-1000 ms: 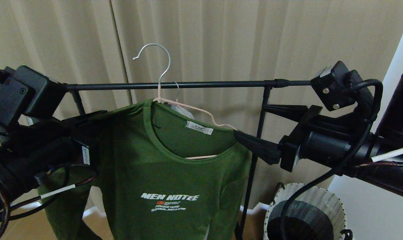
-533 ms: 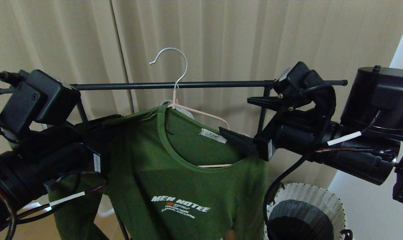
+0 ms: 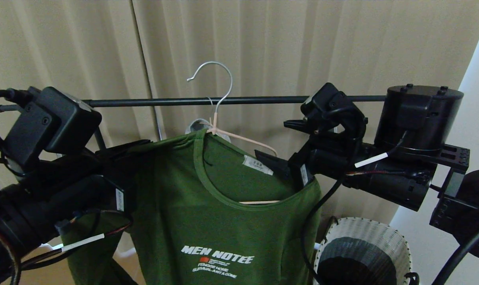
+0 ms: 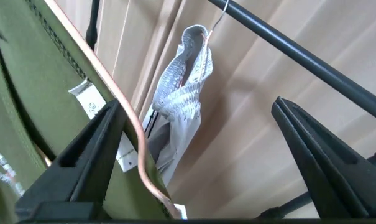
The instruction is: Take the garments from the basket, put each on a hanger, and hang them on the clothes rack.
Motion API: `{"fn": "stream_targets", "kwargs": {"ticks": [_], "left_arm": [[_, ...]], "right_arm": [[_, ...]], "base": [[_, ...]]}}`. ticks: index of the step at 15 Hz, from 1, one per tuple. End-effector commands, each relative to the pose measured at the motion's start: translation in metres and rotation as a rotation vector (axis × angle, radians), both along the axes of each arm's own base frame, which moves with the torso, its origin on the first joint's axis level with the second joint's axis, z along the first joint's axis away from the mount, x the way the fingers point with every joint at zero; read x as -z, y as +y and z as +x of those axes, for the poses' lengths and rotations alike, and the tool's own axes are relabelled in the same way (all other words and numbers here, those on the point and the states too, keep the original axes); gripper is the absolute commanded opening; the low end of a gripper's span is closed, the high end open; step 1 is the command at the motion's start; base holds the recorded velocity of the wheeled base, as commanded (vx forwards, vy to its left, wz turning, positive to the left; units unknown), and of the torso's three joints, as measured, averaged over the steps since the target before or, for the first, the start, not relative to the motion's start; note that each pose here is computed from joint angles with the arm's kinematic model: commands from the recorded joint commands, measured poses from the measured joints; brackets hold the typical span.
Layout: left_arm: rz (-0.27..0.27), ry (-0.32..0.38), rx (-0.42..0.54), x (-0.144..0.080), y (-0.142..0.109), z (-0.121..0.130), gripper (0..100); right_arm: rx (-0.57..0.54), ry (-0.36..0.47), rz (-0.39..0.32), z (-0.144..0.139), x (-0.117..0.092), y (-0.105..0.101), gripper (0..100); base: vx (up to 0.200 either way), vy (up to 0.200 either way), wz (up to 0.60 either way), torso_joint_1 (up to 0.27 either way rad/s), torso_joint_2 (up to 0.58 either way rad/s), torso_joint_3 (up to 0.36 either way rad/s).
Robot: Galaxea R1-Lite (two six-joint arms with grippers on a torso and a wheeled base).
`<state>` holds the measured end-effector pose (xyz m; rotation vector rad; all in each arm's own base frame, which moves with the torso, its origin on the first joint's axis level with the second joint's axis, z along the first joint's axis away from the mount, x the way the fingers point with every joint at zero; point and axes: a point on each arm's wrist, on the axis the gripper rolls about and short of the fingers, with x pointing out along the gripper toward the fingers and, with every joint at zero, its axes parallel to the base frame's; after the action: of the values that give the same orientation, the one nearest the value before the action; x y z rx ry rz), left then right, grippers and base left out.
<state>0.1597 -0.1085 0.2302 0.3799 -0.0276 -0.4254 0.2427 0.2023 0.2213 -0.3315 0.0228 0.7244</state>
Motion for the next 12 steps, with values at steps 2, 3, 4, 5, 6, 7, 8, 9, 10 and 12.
{"fn": "stream_targets", "kwargs": {"ticks": [2,3,4,5,6,7,8,9,10,12], "left_arm": [[0.009,0.013,0.009,0.004,-0.001,-0.001,0],[0.012,0.014,0.007,0.005,-0.001,-0.001,0],[0.017,0.019,0.01,0.007,-0.001,-0.001,0],[0.021,0.02,0.011,0.008,-0.001,-0.002,0],[0.023,0.023,0.011,0.009,-0.001,-0.002,0],[0.024,0.024,0.011,0.009,0.0,-0.002,0],[0.024,0.027,0.01,0.01,0.0,-0.002,0],[0.027,0.036,0.012,0.012,0.0,-0.003,0],[0.025,0.035,0.012,0.012,0.0,-0.003,0],[0.024,0.034,0.012,0.012,0.0,-0.003,100]], "right_arm": [[-0.001,0.007,-0.004,0.002,0.003,0.003,0],[-0.001,0.008,-0.005,0.002,0.004,0.003,0],[-0.001,0.008,-0.005,0.002,0.004,0.002,0],[-0.002,0.008,-0.005,0.001,0.004,0.002,0],[-0.002,0.008,-0.005,0.001,0.004,0.002,0],[-0.002,0.008,-0.005,0.0,0.004,0.002,0],[-0.002,0.007,-0.002,0.0,0.003,0.002,0],[-0.005,0.004,0.0,-0.001,0.003,0.002,0],[-0.013,0.004,0.0,-0.003,0.002,0.003,0],[-0.019,0.004,0.0,-0.006,0.003,0.004,0]], "base": [[0.0,0.0,0.0,0.0,0.0,0.0],[0.0,0.0,0.0,0.0,0.0,0.0],[0.0,0.0,0.0,0.0,0.0,0.0],[0.0,0.0,0.0,0.0,0.0,0.0],[0.0,0.0,0.0,0.0,0.0,0.0],[0.0,0.0,0.0,0.0,0.0,0.0],[0.0,0.0,0.0,0.0,0.0,0.0],[0.0,0.0,0.0,0.0,0.0,0.0],[0.0,0.0,0.0,0.0,0.0,0.0],[0.0,0.0,0.0,0.0,0.0,0.0]]}}
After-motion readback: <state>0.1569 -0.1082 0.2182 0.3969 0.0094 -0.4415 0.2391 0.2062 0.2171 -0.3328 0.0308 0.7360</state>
